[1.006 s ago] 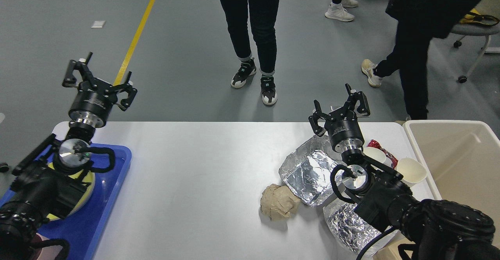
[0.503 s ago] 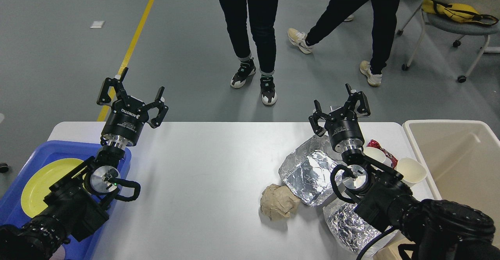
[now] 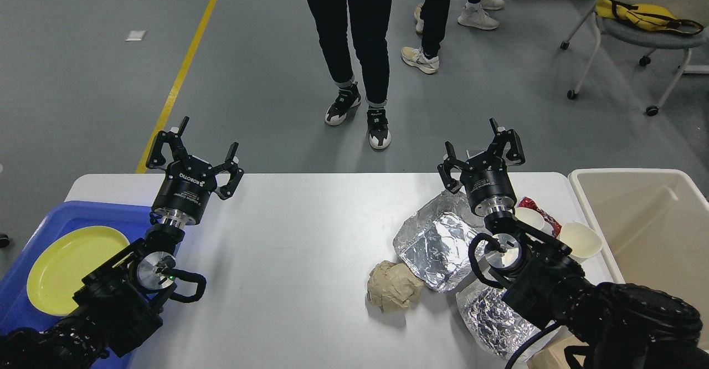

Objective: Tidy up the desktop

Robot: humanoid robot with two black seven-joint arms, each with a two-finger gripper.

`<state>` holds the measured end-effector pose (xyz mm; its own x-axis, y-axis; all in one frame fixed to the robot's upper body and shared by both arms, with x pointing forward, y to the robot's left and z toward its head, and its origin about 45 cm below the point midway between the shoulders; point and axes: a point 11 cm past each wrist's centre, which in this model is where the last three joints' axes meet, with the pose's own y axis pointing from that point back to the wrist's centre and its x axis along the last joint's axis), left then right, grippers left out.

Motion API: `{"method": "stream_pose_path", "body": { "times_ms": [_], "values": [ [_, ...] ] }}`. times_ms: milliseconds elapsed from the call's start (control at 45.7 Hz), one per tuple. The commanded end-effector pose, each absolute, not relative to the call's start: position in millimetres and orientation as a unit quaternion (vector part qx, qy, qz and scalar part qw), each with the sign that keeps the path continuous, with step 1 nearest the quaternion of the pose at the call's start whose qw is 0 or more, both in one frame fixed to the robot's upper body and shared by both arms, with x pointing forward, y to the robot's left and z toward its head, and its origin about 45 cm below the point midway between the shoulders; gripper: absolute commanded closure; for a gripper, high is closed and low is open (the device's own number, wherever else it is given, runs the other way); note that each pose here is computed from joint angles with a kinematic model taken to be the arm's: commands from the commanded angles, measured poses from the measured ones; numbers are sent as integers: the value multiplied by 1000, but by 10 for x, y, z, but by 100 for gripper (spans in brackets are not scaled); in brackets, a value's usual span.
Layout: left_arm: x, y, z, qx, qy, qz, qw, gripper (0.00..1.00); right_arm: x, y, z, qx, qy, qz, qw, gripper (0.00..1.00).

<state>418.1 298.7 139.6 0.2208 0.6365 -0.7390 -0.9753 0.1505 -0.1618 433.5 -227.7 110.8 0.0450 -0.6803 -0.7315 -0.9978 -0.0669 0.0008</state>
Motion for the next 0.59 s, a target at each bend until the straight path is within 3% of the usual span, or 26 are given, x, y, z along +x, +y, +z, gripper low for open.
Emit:
{"method": "stream_pose_path", "body": {
  "times_ms": [0,569],
  "values": [
    [4182,2986,1399,-323,263,565,712,0,4332,-2279,1104,-669,627,292,272,0],
    [4177,2990,1392,-323,264,566,711,0,4335,-2319,1102,-667,631,289,271,0]
  ]
}}
